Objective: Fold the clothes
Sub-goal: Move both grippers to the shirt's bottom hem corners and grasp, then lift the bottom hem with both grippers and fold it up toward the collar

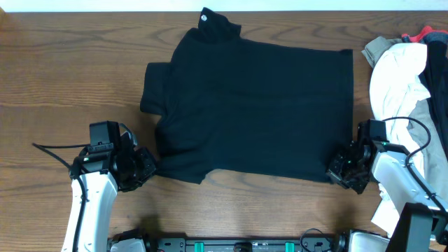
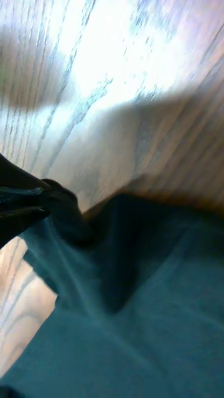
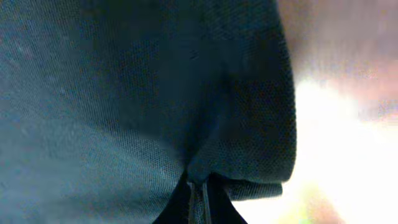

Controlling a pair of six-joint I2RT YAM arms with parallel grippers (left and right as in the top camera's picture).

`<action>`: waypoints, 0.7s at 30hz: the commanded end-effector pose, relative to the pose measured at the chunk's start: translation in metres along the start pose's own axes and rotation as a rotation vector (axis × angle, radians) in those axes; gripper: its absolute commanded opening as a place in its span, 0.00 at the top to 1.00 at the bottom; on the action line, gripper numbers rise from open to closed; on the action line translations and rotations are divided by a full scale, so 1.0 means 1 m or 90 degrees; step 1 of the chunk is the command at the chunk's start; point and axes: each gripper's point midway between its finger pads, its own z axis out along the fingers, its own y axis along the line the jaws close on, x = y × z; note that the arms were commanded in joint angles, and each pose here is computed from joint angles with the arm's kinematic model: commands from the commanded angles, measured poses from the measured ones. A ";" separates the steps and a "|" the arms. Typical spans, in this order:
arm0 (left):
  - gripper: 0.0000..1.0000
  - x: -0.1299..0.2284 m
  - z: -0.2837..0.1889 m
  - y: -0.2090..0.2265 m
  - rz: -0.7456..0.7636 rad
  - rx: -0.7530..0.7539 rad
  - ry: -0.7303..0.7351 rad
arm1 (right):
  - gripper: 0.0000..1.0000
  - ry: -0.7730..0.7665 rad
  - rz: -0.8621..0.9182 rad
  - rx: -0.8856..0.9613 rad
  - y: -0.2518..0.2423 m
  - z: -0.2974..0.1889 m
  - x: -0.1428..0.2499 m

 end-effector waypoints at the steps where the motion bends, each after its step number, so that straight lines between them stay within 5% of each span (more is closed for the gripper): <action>1: 0.94 -0.002 -0.013 -0.016 0.002 0.044 -0.004 | 0.99 0.004 -0.060 0.009 0.003 -0.013 -0.002; 8: 0.94 0.011 -0.039 -0.021 0.002 0.043 -0.004 | 0.99 0.036 -0.096 0.017 0.001 -0.046 0.018; 13: 0.94 0.021 -0.065 -0.027 0.002 0.054 -0.029 | 0.99 0.041 -0.110 -0.088 0.026 -0.061 0.031; 21: 0.94 -0.009 -0.113 -0.063 0.042 0.127 -0.148 | 0.99 -0.015 -0.115 -0.138 0.046 -0.076 0.012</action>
